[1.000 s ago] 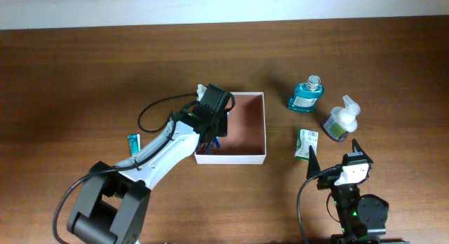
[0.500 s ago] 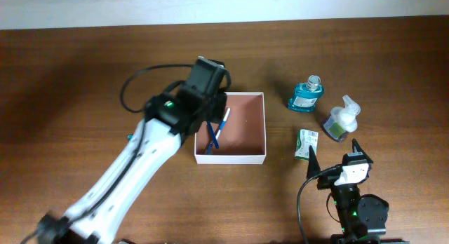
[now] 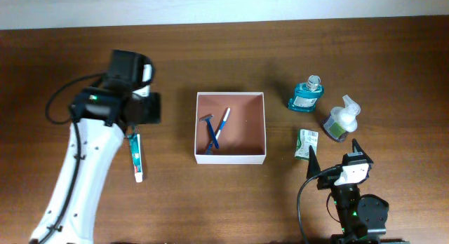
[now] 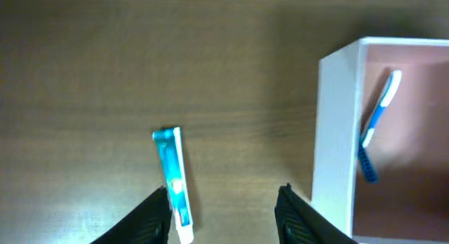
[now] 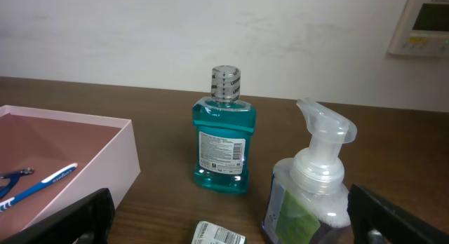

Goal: Pack container
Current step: 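Move the left gripper over the teal toothpaste tube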

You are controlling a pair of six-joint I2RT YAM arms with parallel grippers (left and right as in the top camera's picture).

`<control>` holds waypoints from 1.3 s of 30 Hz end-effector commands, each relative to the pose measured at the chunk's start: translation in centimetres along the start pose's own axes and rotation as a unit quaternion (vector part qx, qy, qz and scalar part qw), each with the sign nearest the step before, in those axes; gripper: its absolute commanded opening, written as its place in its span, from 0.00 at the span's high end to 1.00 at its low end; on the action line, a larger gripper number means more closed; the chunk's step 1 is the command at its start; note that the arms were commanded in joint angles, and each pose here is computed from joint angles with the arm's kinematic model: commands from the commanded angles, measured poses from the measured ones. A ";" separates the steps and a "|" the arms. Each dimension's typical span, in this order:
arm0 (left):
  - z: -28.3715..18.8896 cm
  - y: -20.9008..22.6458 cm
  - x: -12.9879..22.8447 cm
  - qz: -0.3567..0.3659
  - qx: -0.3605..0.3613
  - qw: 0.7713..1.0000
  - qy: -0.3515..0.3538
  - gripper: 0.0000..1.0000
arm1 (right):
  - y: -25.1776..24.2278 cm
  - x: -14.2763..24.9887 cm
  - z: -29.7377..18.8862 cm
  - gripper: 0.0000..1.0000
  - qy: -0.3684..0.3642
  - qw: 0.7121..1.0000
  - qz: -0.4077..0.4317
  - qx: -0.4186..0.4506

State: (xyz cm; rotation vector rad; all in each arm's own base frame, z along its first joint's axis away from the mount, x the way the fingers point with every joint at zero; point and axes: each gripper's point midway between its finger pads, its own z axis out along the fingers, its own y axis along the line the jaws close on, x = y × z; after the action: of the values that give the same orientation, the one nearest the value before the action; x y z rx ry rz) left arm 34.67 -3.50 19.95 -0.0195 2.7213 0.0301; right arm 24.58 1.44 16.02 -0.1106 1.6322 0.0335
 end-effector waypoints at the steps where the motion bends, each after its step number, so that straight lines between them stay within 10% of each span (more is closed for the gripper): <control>1: 2.3 0.5 1.4 -0.013 0.016 0.999 0.046 0.51 | 0.1 0.2 0.0 0.01 0.001 1.000 0.003 0.000; 13: 9.7 1.6 9.1 -0.038 0.007 0.982 0.187 0.49 | 0.1 0.2 0.0 0.02 0.001 1.000 0.003 0.000; 39: 14.9 4.8 15.3 -0.109 -0.021 0.973 0.202 0.41 | 0.1 0.2 0.0 0.01 0.001 1.000 0.003 0.000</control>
State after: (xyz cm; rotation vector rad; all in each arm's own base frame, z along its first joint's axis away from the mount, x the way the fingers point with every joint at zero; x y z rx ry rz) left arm 27.18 0.92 0.83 -0.3252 3.1049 0.0093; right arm 24.58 1.44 16.02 -0.1106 1.6322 0.0335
